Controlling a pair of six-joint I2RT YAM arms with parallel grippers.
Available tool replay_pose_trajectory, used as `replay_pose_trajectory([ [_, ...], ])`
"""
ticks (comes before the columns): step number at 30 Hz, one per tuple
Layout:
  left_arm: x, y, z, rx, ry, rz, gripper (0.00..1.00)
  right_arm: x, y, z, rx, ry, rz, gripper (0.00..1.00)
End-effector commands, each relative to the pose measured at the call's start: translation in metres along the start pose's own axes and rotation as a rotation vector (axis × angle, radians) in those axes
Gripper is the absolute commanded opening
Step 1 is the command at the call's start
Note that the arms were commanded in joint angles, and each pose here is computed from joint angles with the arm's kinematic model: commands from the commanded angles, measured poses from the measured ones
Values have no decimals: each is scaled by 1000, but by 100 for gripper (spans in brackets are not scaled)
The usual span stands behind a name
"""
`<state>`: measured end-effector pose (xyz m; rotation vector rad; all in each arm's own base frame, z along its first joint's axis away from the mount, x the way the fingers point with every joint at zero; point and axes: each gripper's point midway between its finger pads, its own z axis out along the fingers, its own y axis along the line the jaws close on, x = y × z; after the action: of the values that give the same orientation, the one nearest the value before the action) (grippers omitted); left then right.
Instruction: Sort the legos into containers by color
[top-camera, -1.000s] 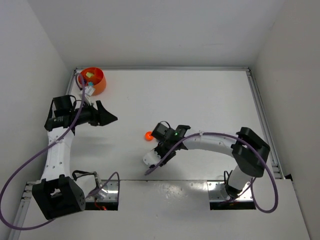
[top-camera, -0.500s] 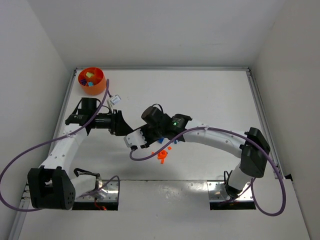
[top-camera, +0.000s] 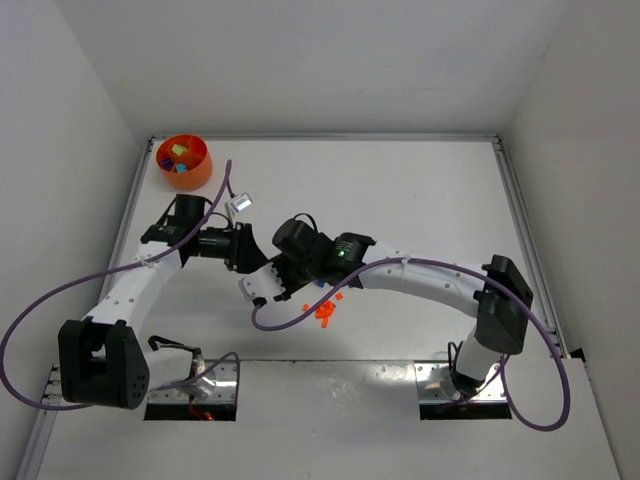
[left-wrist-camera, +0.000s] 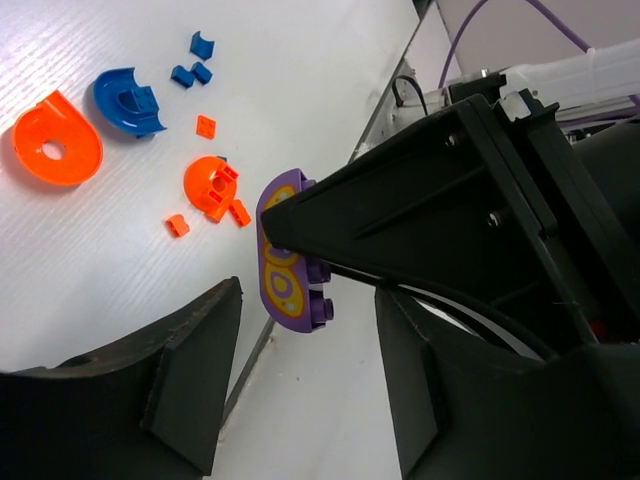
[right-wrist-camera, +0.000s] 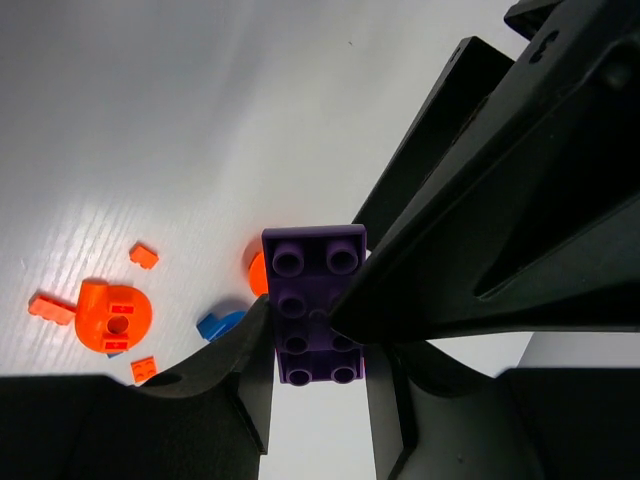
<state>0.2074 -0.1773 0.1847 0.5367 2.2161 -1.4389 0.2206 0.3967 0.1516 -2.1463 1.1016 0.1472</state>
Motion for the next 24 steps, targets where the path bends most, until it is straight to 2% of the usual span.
replay_pose_trajectory([
  [1,-9,-12,0,39,-8,57,60,-21,-22,-5,73,-36,-6,8],
  [2,-9,-10,0,28,-8,57,60,-23,-28,-7,93,-37,-7,8],
  [7,-8,-10,3,33,2,52,48,-24,-30,-8,111,-27,-13,8],
  [11,-5,-8,3,33,6,44,46,-24,-33,-9,125,-23,-13,8],
  [15,-4,-7,4,33,10,36,39,-26,-35,-12,133,-28,-14,8],
  [16,-4,-7,4,33,10,36,33,-24,-36,-13,138,-19,-13,8],
  [18,-4,-7,4,33,10,36,27,-24,-39,-13,153,-16,-2,8],
  [19,-4,-7,4,33,10,36,20,-26,-43,-17,169,-25,-3,8],
  [21,-4,-5,4,24,10,45,16,-26,-45,-17,181,-24,17,9],
  [24,-5,-5,3,15,6,55,9,-23,-45,-18,192,-9,49,35],
])
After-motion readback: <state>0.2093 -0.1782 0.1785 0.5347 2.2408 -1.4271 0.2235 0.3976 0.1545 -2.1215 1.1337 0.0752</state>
